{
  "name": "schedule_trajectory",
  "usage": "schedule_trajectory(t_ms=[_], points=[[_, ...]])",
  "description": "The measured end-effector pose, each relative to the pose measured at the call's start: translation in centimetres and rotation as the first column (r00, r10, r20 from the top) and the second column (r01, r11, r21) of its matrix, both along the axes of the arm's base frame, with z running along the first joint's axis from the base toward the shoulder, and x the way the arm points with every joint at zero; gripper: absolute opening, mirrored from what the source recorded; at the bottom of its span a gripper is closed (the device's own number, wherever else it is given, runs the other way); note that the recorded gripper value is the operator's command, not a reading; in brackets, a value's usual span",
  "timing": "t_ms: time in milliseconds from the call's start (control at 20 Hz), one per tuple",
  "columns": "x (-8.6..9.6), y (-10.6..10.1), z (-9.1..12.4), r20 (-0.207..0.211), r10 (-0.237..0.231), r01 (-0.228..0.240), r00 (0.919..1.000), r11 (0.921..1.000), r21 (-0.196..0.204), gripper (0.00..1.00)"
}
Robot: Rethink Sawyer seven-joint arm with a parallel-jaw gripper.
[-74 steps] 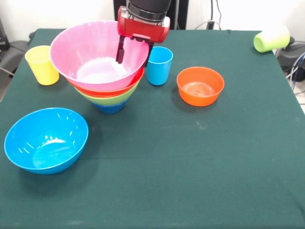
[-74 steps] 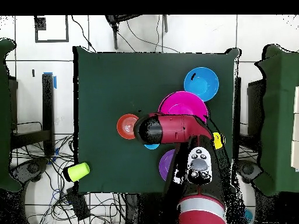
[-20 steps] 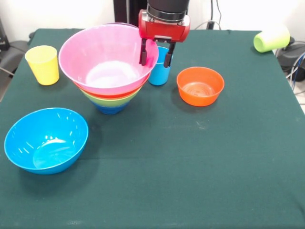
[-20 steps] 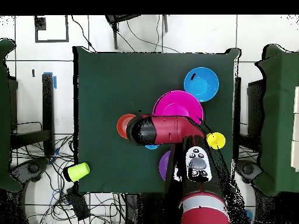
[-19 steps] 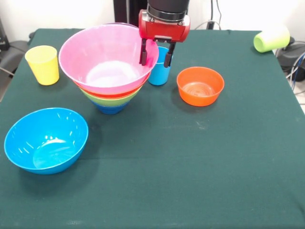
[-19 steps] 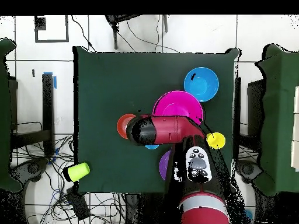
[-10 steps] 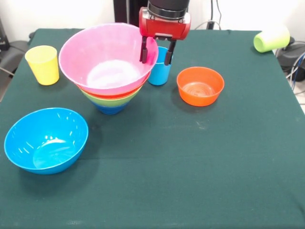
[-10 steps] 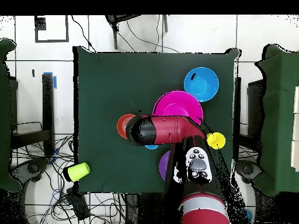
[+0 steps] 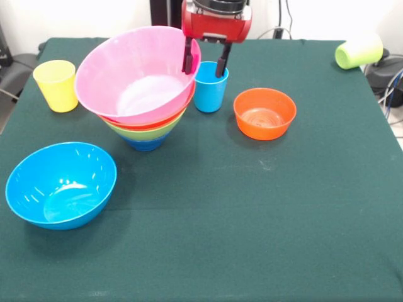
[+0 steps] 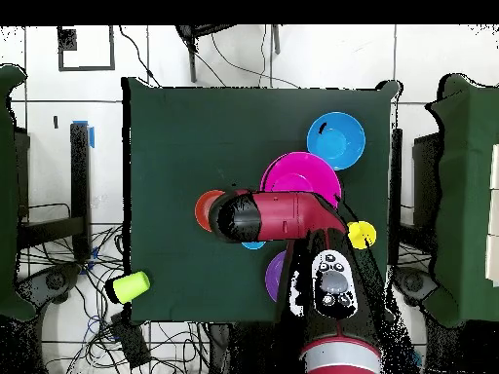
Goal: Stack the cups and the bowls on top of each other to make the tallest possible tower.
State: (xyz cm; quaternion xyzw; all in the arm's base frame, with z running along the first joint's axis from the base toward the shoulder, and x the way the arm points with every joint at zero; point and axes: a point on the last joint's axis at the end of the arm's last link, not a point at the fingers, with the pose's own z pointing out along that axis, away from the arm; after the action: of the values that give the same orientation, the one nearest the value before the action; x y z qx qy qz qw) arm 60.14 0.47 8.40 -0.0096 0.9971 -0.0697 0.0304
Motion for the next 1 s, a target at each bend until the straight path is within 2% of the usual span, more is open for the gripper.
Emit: schedule_trajectory(t_ms=[600, 1000], points=[[0.5, -0.4, 2.7, -0.016, -0.010, 0.010, 0.9998, 0.9998, -0.018, 1.00], [1.8, -0.2, 3.9, 0.013, -0.004, 0.004, 0.9999, 0.9995, -0.031, 1.00]])
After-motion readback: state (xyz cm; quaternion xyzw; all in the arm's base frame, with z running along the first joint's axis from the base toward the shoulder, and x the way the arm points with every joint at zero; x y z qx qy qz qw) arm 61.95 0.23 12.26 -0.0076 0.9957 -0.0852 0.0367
